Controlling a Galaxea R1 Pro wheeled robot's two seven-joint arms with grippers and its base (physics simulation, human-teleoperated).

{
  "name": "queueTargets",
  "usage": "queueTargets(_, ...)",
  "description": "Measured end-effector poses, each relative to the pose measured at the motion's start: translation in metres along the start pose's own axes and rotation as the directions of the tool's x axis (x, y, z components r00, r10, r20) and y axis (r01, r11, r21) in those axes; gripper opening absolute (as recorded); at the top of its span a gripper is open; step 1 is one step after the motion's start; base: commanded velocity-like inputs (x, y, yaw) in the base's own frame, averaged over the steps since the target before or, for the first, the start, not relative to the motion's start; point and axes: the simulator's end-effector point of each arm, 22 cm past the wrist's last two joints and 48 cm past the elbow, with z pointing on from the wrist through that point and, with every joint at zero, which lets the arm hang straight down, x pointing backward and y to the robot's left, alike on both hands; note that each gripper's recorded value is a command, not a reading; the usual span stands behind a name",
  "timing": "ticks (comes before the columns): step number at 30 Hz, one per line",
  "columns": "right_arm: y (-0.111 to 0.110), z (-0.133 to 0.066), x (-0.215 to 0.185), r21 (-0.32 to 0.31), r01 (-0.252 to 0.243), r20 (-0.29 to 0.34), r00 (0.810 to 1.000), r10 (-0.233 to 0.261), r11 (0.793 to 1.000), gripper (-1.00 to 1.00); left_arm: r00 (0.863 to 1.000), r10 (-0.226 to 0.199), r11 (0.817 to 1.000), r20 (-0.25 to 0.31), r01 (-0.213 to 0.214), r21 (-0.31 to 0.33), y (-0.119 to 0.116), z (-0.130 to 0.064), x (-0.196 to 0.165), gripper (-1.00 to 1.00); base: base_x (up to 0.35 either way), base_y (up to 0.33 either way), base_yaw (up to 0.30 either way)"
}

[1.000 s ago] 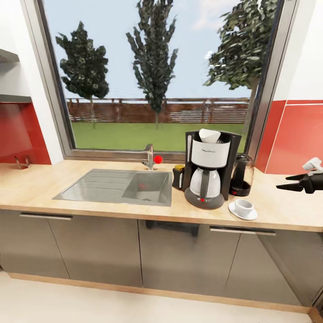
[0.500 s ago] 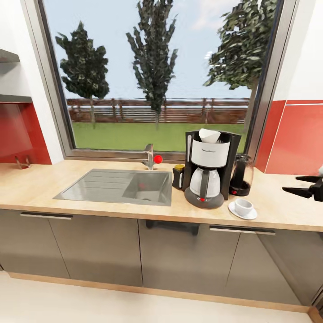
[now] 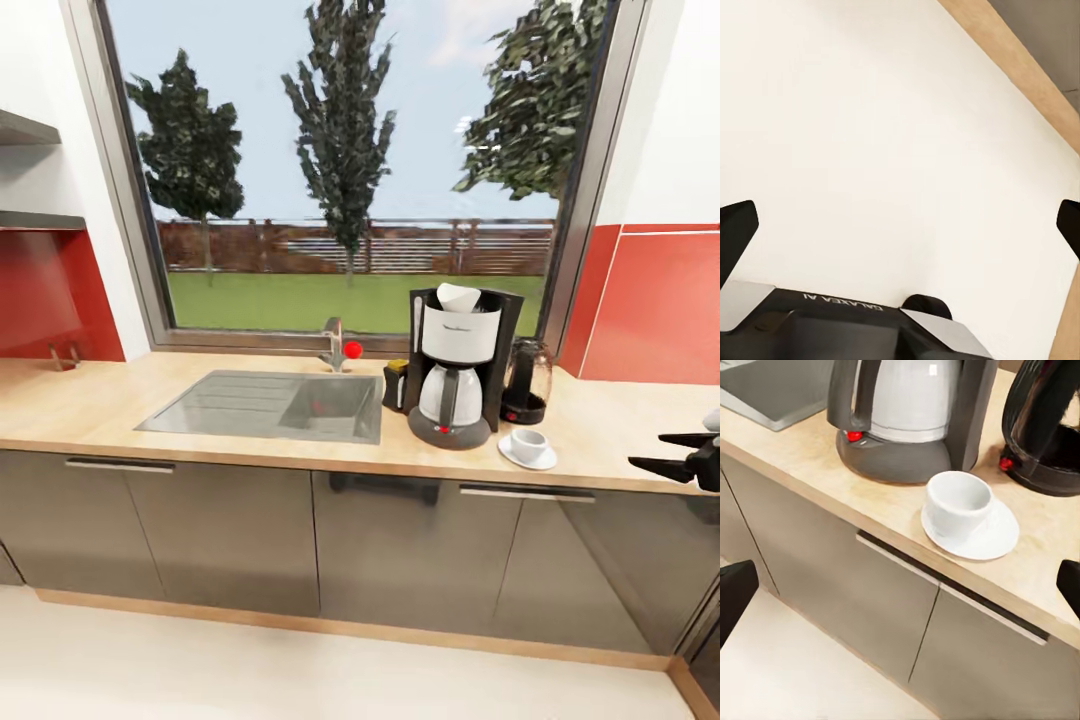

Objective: Set up a coffee station on the kitchen countertop: keep the coffee maker on the countertop, move the bottle of coffee from the kitchen shelf to the counter next to the coffee maker, place a paper coffee filter on top of the coffee maker, put the saucer next to the coffee maker with the coffee cup on the saucer, and place the electric kettle next to the coffee maker.

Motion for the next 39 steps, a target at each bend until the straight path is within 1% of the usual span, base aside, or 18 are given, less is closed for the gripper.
queueTargets(1, 0.0, 0.0, 0.0, -0.001, 0.001, 0.0, 1.0, -0.001, 1.0, 1.0, 1.0, 0.0, 1.0, 0.0, 0.0, 0.0, 0.0, 0.0, 0.0, 1.0, -0.022, 0.0, 0.0)
queueTargets(4, 0.006, 0.005, 0.01, -0.017, 0.046, -0.008, 0.999, -0.046, 0.999, 1.0, 1.0, 0.0, 1.0, 0.0, 0.0, 0.0, 0.0, 0.0, 0.0, 1.0, -0.013, 0.0, 0.0)
queueTargets(5, 0.013, 0.011, 0.018, -0.033, 0.074, -0.01, 0.997, -0.074, 0.997, 1.0, 1.0, 0.0, 1.0, 0.0, 0.0, 0.0, 0.0, 0.0, 0.0, 1.0, -0.007, 0.0, 0.0)
queueTargets(8, 0.026, 0.023, 0.033, -0.067, 0.104, -0.011, 0.994, -0.105, 0.992, 1.0, 1.0, 0.0, 1.0, 0.0, 0.0, 0.0, 0.0, 0.0, 0.0, 1.0, -0.004, 0.0, 0.0)
queueTargets(11, 0.033, 0.029, 0.049, -0.083, 0.103, -0.032, 0.994, -0.106, 0.991, 1.0, 1.0, 0.0, 1.0, 0.0, 0.0, 0.0, 0.0, 0.0, 0.0, 1.0, -0.002, 0.0, 0.0)
queueTargets(12, 0.037, 0.033, 0.063, -0.091, 0.096, -0.056, 0.993, -0.102, 0.991, 1.0, 1.0, 0.0, 1.0, 0.0, 0.0, 0.0, 0.0, 0.0, 0.0, 1.0, 0.0, 0.0, 0.0)
queueTargets(16, 0.045, 0.04, 0.089, -0.106, 0.08, -0.103, 0.991, -0.091, 0.991, 1.0, 1.0, 0.0, 1.0, 0.0, 0.0, 0.0, 0.0, 0.0, 0.0, 1.0, 0.0, 0.0, 0.0)
queueTargets(19, 0.048, 0.042, 0.098, -0.112, 0.069, -0.117, 0.99, -0.082, 0.991, 1.0, 1.0, 0.0, 1.0, 0.0, 0.0, 0.0, 0.0, 0.0, 0.0, 1.0, 0.0, 0.0, 0.0)
queueTargets(21, 0.048, 0.044, 0.105, -0.116, 0.052, -0.128, 0.99, -0.067, 0.992, 1.0, 1.0, 0.0, 1.0, 0.0, 0.0, 0.0, 0.0, 0.0, 0.0, 1.0, 0.0, 0.0, 0.0)
queueTargets(22, 0.048, 0.046, 0.115, -0.121, 0.027, -0.141, 0.989, -0.044, 0.992, 1.0, 1.0, -0.001, 1.0, 0.0, 0.001, 0.0, 0.0, 0.0, 0.0, 1.0, 0.0, 0.0, 0.0)
queueTargets(24, 0.047, 0.048, 0.127, -0.129, 0.001, -0.158, 0.987, -0.022, 0.992, 1.0, 1.0, -0.001, 1.0, 0.001, 0.001, 0.0, 0.0, 0.0, 0.0, 1.0, 0.0, 0.0, 0.0)
queueTargets(29, 0.046, 0.055, 0.175, -0.155, -0.032, -0.224, 0.975, -0.004, 0.987, 1.0, 1.0, -0.003, 1.0, 0.002, 0.003, -0.001, 0.001, 0.0, -0.001, 1.0, 0.0, 0.0, 0.0)
queueTargets(31, 0.049, 0.058, 0.211, -0.177, -0.069, -0.273, 0.962, 0.018, 0.982, 1.0, 1.0, -0.003, 1.0, 0.003, 0.003, -0.001, 0.001, 0.0, -0.001, 1.0, 0.0, 0.0, 0.0)
queueTargets(32, 0.054, 0.059, 0.233, -0.192, -0.099, -0.299, 0.953, 0.038, 0.976, 1.0, 1.0, -0.004, 1.0, 0.004, 0.004, -0.001, 0.001, 0.0, -0.002, 1.0, 0.0, 0.0, 0.0)
queueTargets(35, 0.065, 0.061, 0.283, -0.207, -0.167, -0.347, 0.934, 0.088, 0.964, 1.0, 1.0, -0.005, 1.0, 0.005, 0.005, -0.002, 0.002, -0.001, -0.002, 1.0, 0.0, 0.0, 0.0)
queueTargets(36, 0.068, 0.061, 0.309, -0.195, -0.193, -0.368, 0.923, 0.11, 0.962, 1.0, 1.0, -0.005, 1.0, 0.005, 0.005, -0.003, 0.002, -0.001, -0.002, 1.0, 0.0, 0.0, 0.0)
queueTargets(37, 0.071, 0.062, 0.323, -0.184, -0.211, -0.379, 0.916, 0.129, 0.96, 1.0, 1.0, -0.005, 1.0, 0.005, 0.005, -0.003, 0.002, -0.001, -0.002, 1.0, 0.0, 0.0, 0.0)
queueTargets(39, 0.081, 0.061, 0.38, -0.114, -0.269, -0.423, 0.884, 0.198, 0.956, 1.0, 1.0, -0.006, 1.0, 0.006, 0.006, -0.003, 0.003, -0.001, -0.003, 1.0, 0.0, 0.0, 0.0)
